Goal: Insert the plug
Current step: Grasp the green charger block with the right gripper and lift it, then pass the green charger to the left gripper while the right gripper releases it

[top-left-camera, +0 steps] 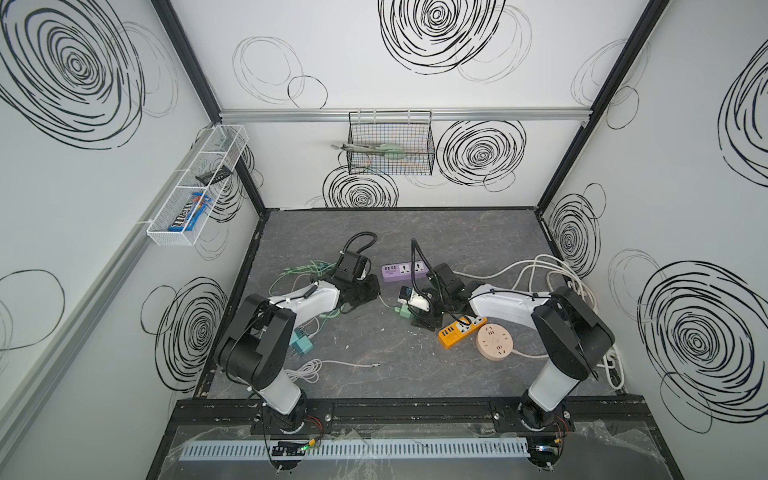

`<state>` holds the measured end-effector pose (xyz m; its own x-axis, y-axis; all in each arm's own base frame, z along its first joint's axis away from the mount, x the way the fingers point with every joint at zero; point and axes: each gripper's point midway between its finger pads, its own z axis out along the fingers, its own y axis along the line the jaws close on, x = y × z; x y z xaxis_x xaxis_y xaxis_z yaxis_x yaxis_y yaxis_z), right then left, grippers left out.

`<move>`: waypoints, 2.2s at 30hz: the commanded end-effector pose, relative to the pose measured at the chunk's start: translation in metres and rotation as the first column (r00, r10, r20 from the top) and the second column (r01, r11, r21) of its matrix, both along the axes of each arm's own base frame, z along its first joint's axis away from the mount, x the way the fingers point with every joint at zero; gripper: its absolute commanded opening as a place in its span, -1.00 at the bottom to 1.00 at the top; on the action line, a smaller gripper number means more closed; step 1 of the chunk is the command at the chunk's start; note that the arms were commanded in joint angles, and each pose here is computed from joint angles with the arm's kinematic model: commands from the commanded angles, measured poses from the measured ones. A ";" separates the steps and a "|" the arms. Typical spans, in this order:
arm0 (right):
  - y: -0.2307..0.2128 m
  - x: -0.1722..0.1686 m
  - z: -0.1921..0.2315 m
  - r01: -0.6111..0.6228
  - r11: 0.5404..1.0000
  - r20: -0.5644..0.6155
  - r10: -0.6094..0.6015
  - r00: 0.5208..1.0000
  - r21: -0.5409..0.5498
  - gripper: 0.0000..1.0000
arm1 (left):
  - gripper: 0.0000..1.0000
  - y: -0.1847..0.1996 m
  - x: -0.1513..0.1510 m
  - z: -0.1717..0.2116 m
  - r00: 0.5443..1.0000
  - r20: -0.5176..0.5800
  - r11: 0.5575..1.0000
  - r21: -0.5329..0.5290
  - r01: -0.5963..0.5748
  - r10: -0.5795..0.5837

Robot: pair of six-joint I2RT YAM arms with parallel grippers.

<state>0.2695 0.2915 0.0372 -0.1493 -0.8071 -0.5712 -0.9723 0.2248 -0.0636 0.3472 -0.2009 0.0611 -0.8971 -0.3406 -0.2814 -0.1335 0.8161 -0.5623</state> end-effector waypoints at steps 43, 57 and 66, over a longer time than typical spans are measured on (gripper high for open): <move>-0.010 -0.027 0.211 -0.192 0.739 0.119 0.151 0.981 0.646 -0.72 | 0.83 -0.074 -0.100 0.193 0.334 0.553 0.571 0.336 0.749 -0.763; 0.007 -0.052 0.182 -0.281 0.788 0.074 0.290 0.954 0.548 -0.72 | 0.34 -0.084 -0.108 0.207 0.163 0.613 0.463 0.370 0.806 -0.773; 0.014 -0.060 0.193 -0.336 0.743 0.115 0.334 0.936 0.579 -0.71 | 0.08 -0.083 -0.125 0.195 0.114 0.607 0.398 0.356 0.846 -0.786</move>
<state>0.2150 0.3016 0.2135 0.0124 -0.3595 -0.9331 -0.9973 -0.0723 0.0145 0.2309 -0.2818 0.2478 -0.3090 0.4539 -0.8358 0.9460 0.2371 -0.2210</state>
